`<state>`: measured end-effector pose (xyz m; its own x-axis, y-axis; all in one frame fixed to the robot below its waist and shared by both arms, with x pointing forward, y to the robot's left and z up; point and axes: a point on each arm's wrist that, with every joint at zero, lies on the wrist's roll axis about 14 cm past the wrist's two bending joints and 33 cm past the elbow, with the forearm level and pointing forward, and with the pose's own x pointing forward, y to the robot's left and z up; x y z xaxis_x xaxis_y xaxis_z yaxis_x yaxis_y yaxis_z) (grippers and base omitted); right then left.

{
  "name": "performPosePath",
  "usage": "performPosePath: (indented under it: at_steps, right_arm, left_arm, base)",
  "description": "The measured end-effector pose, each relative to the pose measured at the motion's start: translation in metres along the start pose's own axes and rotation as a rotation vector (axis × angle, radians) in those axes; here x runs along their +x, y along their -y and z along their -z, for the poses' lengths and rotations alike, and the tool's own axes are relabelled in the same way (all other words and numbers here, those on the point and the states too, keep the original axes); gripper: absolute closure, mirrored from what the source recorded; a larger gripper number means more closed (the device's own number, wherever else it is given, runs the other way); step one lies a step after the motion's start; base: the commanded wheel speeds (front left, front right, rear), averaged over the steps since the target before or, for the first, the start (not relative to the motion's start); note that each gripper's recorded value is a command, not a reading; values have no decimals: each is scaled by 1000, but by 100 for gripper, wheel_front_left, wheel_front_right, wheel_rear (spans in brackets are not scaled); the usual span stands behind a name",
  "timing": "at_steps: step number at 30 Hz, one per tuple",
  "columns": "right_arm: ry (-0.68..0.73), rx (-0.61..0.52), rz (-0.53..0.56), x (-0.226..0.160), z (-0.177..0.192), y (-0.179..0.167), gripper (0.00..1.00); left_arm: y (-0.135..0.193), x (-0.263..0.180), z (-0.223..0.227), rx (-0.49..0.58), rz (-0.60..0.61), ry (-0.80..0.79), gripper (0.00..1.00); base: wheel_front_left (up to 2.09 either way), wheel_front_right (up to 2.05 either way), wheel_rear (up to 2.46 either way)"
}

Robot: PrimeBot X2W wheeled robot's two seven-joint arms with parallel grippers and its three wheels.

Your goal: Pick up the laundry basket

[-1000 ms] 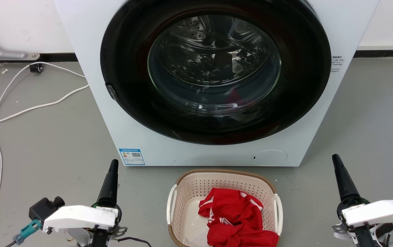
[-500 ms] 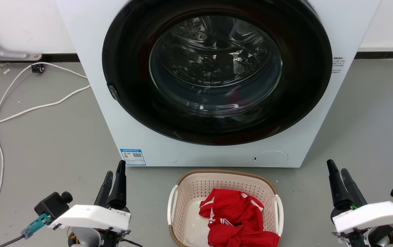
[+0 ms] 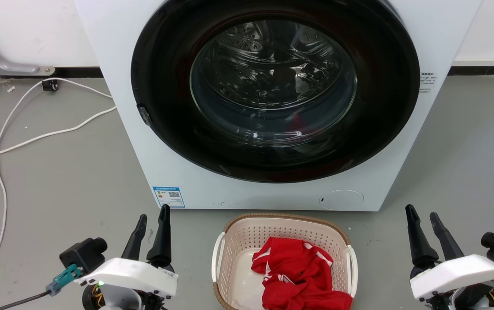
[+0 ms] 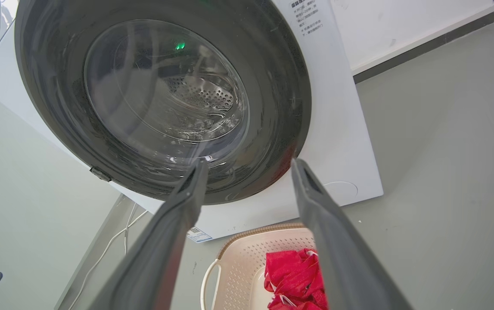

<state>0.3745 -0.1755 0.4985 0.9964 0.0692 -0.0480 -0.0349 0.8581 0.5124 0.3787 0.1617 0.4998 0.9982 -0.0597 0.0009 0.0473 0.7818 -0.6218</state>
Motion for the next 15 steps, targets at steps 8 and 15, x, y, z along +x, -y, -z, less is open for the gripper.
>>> performPosePath:
  at_steps: [8, 15]
  right_arm:
    - [-9, -103, -2, 0, 3, 0, 0]
    - [-26, -200, -1, 0, 8, 2, 0]
  left_arm:
    - [4, -1, 4, 101, 15, -5, 0]
    - [8, -1, 7, 190, 35, -6, 0]
  base:
    - [0, 0, 0]
    - [0, 0, 0]
